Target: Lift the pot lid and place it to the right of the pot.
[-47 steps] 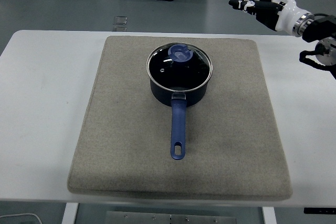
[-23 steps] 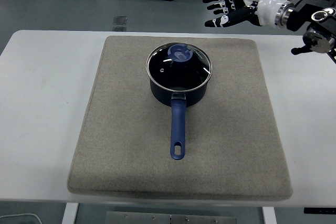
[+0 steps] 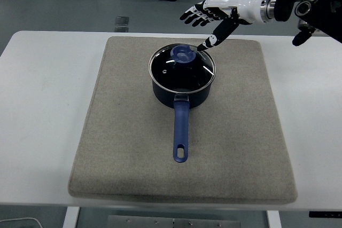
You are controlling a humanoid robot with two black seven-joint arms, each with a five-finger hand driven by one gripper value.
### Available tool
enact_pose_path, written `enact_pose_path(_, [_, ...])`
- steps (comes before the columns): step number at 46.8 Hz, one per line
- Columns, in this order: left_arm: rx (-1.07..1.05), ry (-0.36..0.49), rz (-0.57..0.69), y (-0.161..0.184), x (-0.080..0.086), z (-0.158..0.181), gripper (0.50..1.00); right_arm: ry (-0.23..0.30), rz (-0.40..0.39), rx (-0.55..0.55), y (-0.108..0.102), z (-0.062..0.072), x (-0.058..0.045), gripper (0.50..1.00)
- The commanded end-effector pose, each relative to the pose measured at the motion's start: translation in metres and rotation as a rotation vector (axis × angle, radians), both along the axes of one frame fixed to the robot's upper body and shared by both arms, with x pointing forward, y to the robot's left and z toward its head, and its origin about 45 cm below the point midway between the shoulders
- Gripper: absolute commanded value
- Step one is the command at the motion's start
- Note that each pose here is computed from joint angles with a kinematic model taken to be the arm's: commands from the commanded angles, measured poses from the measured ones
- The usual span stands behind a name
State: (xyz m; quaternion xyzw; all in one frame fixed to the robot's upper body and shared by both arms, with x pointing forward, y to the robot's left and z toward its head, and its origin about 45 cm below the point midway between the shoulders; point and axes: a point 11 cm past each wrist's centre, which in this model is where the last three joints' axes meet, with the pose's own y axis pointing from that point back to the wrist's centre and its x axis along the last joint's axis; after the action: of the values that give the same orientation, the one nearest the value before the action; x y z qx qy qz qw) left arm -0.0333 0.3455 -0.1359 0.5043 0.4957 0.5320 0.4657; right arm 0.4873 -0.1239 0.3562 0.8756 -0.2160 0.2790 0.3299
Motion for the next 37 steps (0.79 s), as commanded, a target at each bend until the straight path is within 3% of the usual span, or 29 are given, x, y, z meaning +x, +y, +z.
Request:
enact_pose_path(1, [0.0,0.0,0.0,0.0,0.0,0.0,1.0,-0.012,0.052,-0.045,0.015,-0.002,-0.006,0.913])
enact_pose_path(5, [0.0,0.0,0.0,0.0,0.0,0.0,1.0,-0.024,0.08,-0.091,0.021,-0.005,-0.009,0.913])
enact_pose_path(16, [0.0,0.0,0.0,0.0,0.0,0.0,1.0,-0.069,0.12,-0.153,0.035,0.004,-0.012,0.911])
enact_pose_path(24, [0.0,0.0,0.0,0.0,0.0,0.0,1.0,-0.103,0.166,-0.215,0.049,-0.004,-0.016,0.911])
enact_pose_path(37, [0.0,0.0,0.0,0.0,0.0,0.0,1.0,-0.124,0.175,-0.264,0.049,-0.012,-0.016,0.911])
